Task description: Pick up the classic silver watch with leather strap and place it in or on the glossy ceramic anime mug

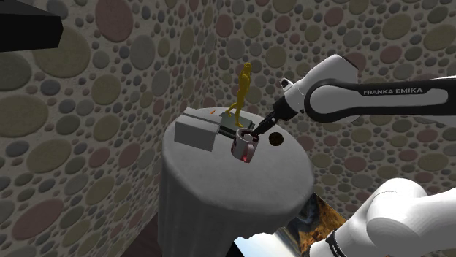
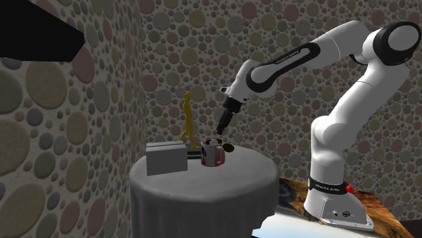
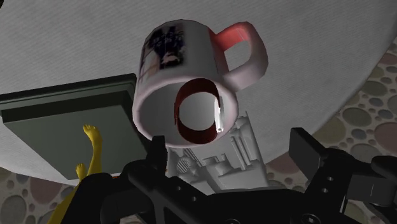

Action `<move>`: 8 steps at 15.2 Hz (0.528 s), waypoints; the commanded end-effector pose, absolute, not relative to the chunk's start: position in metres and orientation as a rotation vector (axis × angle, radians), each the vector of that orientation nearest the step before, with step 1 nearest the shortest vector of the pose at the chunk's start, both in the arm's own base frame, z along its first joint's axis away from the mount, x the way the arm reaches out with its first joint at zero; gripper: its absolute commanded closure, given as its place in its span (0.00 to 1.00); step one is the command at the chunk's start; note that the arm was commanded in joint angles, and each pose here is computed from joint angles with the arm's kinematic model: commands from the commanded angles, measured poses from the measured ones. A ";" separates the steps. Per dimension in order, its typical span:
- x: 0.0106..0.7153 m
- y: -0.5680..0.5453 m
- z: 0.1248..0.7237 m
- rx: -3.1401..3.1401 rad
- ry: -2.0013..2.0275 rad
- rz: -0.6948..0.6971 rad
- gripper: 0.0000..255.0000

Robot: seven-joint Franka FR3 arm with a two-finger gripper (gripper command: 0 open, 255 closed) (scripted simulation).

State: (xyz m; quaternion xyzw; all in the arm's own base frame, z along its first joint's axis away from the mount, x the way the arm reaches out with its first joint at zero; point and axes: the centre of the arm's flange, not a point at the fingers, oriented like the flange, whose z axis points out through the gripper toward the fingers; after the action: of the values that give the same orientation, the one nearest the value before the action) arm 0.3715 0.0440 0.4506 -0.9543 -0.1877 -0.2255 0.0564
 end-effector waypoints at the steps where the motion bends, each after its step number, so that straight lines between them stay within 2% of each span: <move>1: 0.360 0.041 0.472 -2.895 -0.570 -0.682 0.00; 8: 0.356 0.039 0.482 -2.895 -0.570 -0.682 0.00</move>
State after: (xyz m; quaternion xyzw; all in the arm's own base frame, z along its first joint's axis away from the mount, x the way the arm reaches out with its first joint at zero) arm 0.3562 0.0388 0.4815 -0.9544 -0.1878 -0.2249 0.0565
